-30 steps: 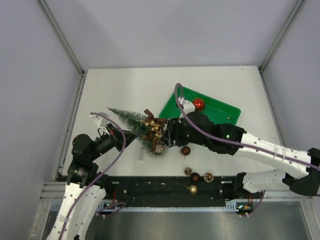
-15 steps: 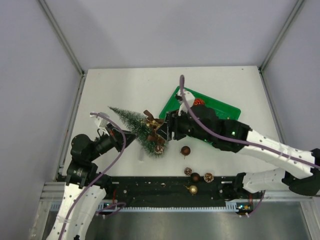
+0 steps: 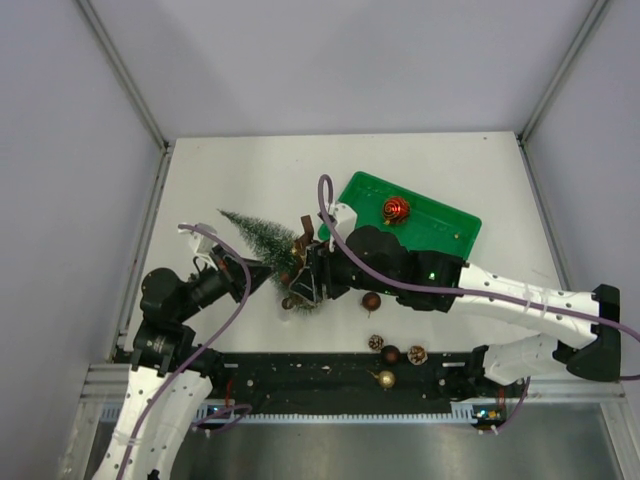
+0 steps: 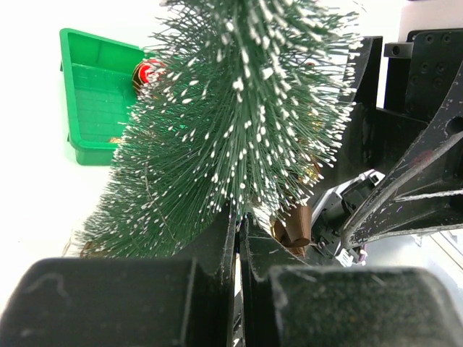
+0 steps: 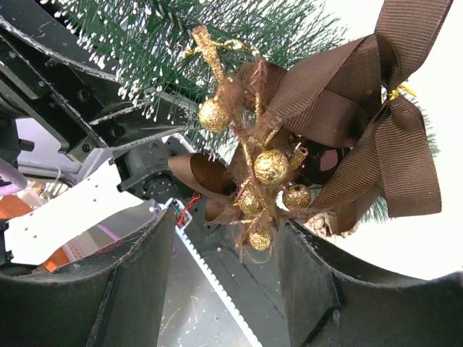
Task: Decorate the small christmas tree
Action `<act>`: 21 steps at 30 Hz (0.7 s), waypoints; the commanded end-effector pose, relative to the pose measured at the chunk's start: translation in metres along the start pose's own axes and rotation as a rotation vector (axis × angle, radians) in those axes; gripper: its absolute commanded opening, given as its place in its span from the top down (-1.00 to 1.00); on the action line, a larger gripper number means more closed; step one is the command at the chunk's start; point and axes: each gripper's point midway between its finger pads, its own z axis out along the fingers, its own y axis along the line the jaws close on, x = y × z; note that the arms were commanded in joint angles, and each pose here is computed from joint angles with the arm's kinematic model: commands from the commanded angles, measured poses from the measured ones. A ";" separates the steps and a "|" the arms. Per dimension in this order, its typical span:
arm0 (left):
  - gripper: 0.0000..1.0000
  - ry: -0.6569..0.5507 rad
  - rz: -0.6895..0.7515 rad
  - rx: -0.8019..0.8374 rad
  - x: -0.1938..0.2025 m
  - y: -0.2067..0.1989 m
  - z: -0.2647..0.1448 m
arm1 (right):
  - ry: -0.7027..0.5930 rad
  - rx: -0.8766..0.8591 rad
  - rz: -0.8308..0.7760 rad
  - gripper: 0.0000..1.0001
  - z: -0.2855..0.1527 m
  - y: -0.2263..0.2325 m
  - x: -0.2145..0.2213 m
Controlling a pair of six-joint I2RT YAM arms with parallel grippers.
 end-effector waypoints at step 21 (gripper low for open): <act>0.97 -0.112 0.122 0.193 -0.019 -0.039 -0.009 | -0.266 0.454 -0.004 -0.44 -0.138 -0.100 -0.095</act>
